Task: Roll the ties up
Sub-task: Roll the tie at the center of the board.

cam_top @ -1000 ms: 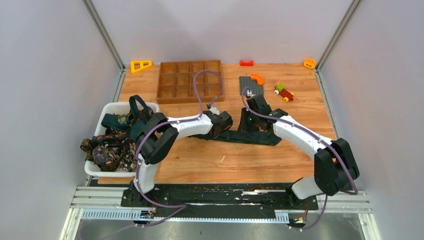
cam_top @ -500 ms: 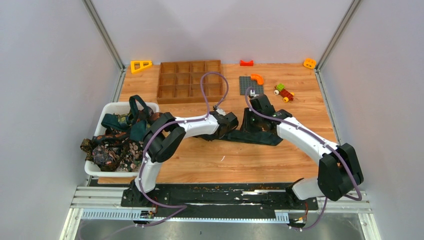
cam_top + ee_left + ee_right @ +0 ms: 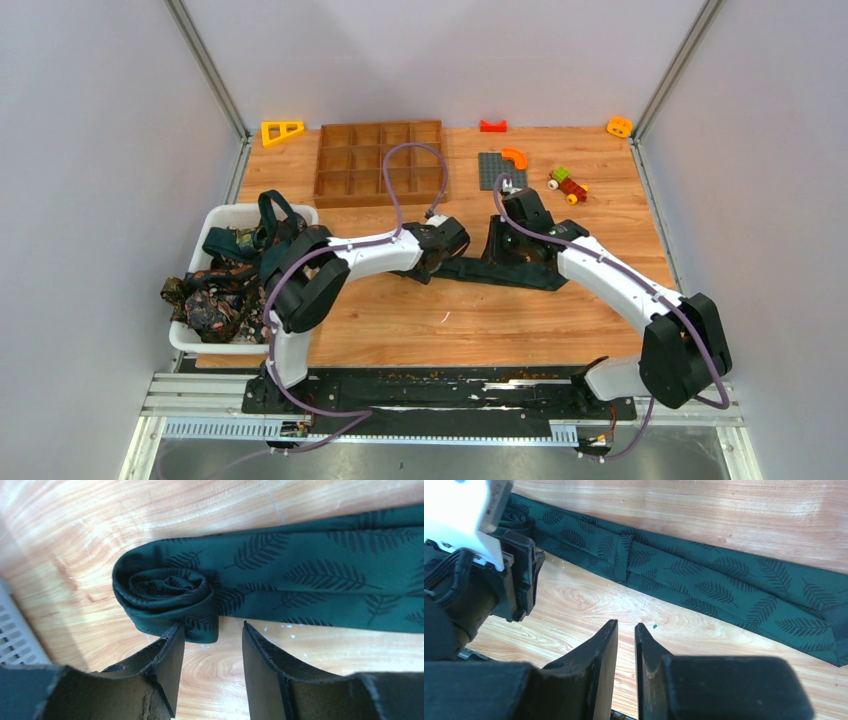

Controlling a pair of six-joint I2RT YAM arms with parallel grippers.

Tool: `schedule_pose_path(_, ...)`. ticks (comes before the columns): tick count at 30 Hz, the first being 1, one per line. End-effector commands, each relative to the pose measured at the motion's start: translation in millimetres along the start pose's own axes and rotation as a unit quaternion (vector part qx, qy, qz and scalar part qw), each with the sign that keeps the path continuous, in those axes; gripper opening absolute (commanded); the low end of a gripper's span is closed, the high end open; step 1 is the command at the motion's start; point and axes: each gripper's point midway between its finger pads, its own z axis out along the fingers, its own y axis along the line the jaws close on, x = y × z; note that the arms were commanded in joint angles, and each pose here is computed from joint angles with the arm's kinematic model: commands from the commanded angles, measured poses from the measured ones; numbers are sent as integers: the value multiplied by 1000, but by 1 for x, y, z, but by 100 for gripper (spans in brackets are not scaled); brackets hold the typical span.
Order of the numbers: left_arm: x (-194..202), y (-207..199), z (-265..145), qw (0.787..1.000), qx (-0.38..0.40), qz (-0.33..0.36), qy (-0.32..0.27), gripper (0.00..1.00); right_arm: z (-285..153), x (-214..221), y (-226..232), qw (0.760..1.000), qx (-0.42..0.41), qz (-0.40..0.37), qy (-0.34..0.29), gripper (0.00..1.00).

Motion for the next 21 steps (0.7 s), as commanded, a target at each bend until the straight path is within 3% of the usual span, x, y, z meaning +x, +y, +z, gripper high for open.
schedule_pose_path(1, -12, -18, -10, 994, 99, -36, -22, 53, -10, -14, 8, 1000, -10, 7, -21, 20)
schedule_pose_path(21, -18, -3, -38, 975, 201, -80, -43, 57, 0, -22, 42, 998, -56, -5, -17, 21)
